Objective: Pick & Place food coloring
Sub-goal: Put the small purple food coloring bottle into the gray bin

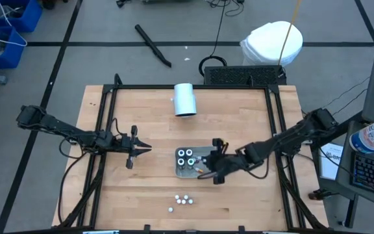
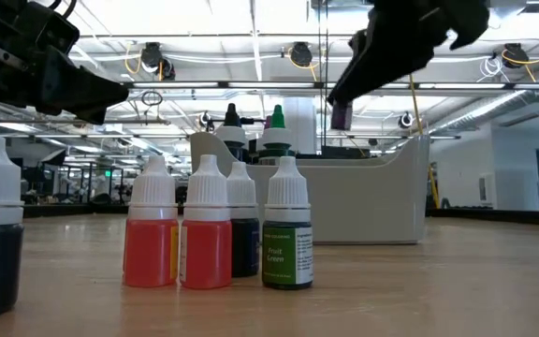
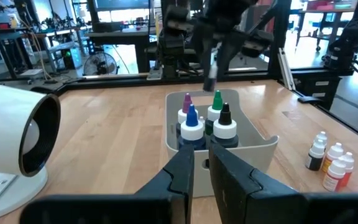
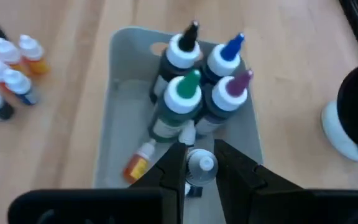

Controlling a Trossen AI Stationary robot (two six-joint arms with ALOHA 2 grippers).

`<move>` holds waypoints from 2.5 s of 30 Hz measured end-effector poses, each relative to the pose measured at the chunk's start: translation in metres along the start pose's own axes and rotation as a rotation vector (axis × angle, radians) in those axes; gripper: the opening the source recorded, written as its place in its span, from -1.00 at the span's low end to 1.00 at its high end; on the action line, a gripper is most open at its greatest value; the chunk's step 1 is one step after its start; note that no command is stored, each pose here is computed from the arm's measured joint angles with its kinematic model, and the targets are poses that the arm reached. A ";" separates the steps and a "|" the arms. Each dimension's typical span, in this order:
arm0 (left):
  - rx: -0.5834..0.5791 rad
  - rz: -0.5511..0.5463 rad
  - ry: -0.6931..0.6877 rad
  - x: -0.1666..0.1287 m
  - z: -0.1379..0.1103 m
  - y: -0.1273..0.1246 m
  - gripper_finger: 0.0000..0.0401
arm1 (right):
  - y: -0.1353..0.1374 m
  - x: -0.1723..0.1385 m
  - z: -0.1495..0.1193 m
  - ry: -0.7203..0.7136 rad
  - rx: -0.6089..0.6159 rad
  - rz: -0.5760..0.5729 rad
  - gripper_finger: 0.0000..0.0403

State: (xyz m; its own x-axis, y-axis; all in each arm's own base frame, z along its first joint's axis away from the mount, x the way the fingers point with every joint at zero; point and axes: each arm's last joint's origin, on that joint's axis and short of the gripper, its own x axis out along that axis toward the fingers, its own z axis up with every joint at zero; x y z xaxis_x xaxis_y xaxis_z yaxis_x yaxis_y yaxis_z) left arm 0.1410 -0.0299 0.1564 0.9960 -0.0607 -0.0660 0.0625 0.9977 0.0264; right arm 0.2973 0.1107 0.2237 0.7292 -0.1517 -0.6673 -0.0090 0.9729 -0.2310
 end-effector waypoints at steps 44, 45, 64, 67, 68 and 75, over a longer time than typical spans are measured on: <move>0.016 0.001 0.014 0.000 -0.001 0.000 -0.71 | 0.010 0.047 -0.038 0.082 0.023 0.168 -0.73; 0.019 0.001 0.014 0.000 -0.001 0.000 -0.71 | 0.009 0.047 -0.038 0.084 0.024 0.166 -0.73; 0.031 0.001 0.014 0.000 -0.001 0.000 -0.71 | -0.002 0.053 -0.033 0.049 0.065 0.220 -0.73; 0.031 0.001 0.014 0.000 -0.001 0.000 -0.71 | 0.000 0.054 -0.033 0.048 0.063 0.246 -0.73; 0.031 0.001 0.013 0.000 -0.001 0.000 -0.71 | 0.000 0.055 -0.034 0.052 0.062 0.246 -0.73; 0.032 0.001 0.013 0.000 -0.001 0.000 -0.71 | 0.004 0.066 -0.040 0.079 0.051 0.239 -0.73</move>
State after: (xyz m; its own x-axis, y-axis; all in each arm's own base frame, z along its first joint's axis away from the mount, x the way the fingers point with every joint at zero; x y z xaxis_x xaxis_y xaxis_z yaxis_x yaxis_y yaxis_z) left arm 0.1409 -0.0299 0.1551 0.9951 -0.0593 -0.0791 0.0640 0.9963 0.0580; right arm 0.3185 0.0976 0.1502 0.6545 0.0721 -0.7526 -0.1387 0.9900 -0.0257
